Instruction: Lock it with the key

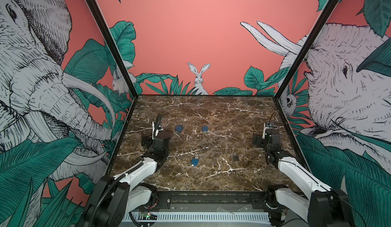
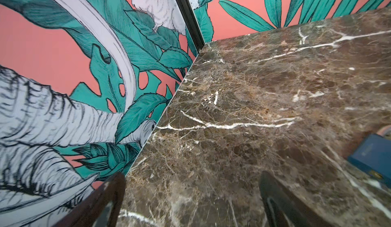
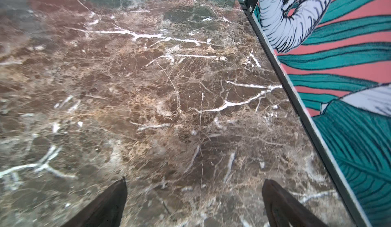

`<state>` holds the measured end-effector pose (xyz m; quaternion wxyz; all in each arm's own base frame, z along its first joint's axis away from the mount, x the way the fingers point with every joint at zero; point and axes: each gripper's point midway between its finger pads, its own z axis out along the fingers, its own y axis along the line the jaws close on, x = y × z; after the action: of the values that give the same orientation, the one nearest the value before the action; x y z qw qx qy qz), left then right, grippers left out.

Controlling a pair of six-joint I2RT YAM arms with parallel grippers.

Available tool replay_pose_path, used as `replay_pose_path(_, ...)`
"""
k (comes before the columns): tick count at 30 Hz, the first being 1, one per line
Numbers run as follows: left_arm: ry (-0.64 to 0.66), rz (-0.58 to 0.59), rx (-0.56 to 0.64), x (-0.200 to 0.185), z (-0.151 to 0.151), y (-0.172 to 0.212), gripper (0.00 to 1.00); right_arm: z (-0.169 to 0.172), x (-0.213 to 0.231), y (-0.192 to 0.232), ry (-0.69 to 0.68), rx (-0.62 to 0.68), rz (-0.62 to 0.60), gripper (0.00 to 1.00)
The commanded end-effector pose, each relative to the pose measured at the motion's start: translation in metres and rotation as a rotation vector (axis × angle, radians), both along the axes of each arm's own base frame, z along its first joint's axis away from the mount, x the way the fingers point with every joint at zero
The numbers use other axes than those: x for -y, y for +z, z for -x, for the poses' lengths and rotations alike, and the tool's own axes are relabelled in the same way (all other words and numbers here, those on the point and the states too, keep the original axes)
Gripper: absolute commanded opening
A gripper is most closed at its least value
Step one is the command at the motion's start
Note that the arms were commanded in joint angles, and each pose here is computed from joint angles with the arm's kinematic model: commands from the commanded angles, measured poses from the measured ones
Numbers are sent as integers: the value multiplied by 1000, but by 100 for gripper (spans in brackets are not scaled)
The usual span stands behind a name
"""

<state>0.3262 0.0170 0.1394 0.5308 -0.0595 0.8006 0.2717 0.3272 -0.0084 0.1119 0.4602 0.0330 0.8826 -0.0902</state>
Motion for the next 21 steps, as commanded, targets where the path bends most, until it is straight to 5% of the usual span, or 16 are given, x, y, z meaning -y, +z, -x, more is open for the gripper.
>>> replay_pose_path(1,-118,30,76,13,-22,-4,97,-22,3,17,9,124,53,99)
replay_pose_path(12,-300,-25,166,34,-50,-11,94,-39,-9,10,131,274,110,99)
replay_pose_path(21,-332,61,144,28,-46,-20,90,-53,-16,-7,177,346,61,99)
